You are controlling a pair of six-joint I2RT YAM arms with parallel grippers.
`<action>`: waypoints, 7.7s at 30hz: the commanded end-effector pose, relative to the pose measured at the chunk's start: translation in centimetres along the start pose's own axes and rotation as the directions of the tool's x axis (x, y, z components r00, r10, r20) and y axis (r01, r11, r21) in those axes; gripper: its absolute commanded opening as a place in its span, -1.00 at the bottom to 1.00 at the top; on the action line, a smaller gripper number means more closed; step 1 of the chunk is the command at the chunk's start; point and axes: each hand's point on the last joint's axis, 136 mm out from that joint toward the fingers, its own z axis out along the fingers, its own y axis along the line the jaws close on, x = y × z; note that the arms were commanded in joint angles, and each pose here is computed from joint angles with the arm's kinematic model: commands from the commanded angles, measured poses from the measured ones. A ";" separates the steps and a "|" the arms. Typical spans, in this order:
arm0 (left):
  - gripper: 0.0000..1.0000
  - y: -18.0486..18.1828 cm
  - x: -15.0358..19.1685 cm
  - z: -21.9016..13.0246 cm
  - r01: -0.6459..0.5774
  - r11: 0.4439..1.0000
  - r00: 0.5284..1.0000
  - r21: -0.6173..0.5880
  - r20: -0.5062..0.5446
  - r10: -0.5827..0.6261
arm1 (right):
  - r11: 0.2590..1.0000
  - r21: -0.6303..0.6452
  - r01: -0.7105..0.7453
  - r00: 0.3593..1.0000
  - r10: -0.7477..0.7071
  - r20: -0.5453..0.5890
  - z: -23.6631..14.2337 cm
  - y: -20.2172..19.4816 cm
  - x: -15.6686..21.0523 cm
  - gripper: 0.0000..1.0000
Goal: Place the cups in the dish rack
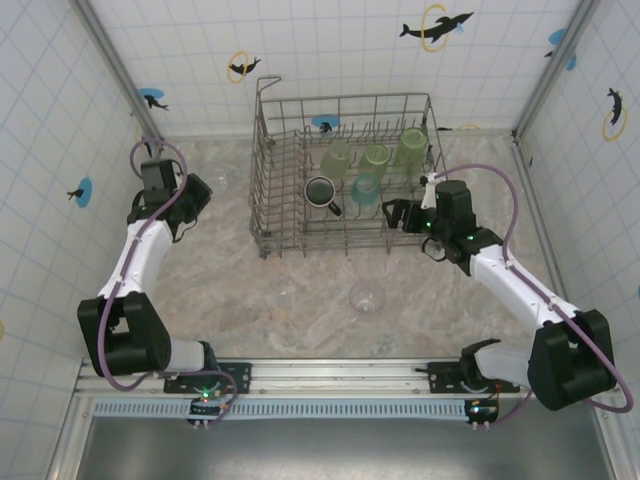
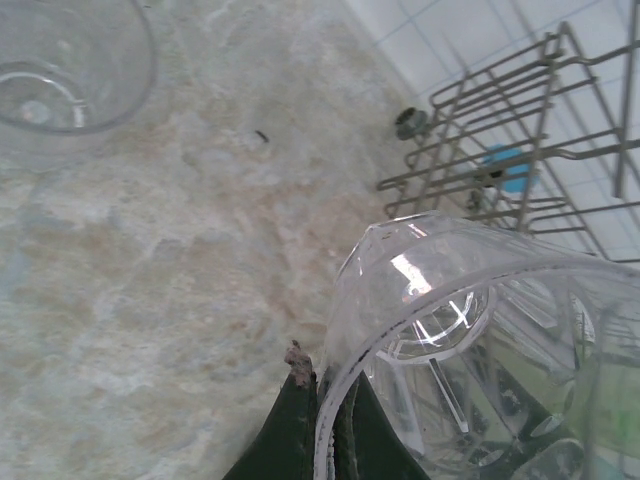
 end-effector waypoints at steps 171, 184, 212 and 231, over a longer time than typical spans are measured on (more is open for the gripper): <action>0.95 4.4 -6.7 -2.6 -0.260 0.940 0.915 -0.220 0.255 0.313 | 0.780 -0.474 0.410 0.898 -0.435 0.060 10.4 21.9 -3.6 0.10; 0.95 4.7 -6.1 -2.9 -0.274 0.939 0.905 -0.210 0.273 0.325 | 0.702 -0.548 0.455 0.859 -0.508 0.063 11.3 24.2 -1.0 0.10; 0.95 4.5 -5.4 -1.9 -0.258 0.952 0.925 -0.165 0.241 0.292 | 0.627 -0.546 0.556 0.742 -0.670 -0.014 16.2 25.7 5.6 0.09; 0.95 4.3 -5.3 -2.0 -0.255 0.955 0.927 -0.153 0.241 0.286 | 0.635 -0.524 0.567 0.729 -0.684 -0.040 16.6 25.8 6.8 0.75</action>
